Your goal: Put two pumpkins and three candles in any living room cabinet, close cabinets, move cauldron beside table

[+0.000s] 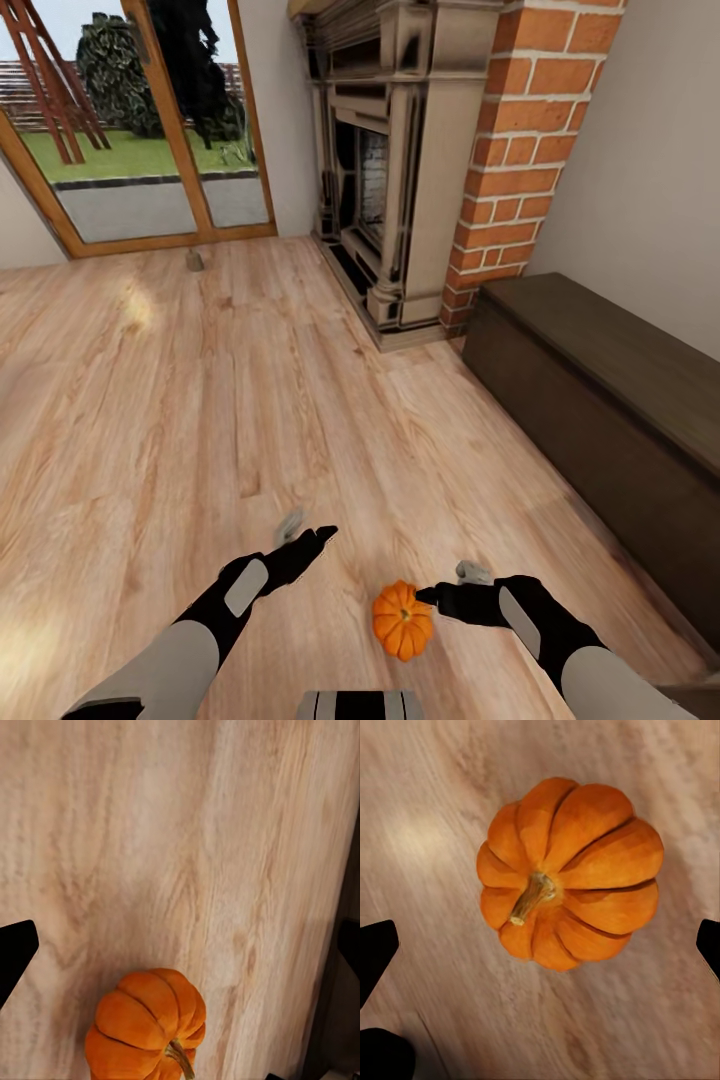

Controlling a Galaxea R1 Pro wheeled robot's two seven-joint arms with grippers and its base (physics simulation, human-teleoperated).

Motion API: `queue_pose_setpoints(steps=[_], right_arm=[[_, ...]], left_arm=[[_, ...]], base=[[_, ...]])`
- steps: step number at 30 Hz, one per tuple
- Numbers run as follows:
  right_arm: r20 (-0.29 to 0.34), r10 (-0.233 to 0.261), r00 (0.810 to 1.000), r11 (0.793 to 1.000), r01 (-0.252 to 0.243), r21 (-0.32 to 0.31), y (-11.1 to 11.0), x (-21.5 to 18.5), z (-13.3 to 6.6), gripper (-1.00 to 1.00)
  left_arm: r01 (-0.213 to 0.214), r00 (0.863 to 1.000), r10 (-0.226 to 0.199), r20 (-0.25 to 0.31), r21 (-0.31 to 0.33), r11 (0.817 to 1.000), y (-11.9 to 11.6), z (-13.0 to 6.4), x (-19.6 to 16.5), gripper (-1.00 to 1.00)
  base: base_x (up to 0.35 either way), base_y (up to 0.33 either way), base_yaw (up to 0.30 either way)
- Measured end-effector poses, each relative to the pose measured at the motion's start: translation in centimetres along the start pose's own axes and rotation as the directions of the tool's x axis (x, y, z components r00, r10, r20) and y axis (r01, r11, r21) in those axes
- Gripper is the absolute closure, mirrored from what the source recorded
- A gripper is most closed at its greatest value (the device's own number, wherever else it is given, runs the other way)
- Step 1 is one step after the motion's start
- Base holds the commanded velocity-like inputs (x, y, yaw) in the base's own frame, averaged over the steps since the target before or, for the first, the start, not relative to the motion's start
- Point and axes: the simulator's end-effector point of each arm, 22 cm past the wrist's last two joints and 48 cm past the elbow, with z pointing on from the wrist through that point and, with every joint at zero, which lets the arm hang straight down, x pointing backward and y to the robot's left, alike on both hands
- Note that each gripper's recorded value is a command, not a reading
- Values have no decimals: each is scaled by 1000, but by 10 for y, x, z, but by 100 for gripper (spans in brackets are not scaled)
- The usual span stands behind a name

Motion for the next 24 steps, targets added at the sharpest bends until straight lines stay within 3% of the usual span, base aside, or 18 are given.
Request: queue_pose_setpoints(steps=[9,24], right_arm=[[-2,-1,1000,1000,1,2,-1,0,0,-100],[-54,29,998,1000,-28,13,-16,23,20,-100]], left_arm=[[1,1000,-1,-2,-3,1000,1,0,1,-100],[29,999,-31,-40,-42,999,30,15,19,-100]], base=[[69,24,0],[0,0,0]])
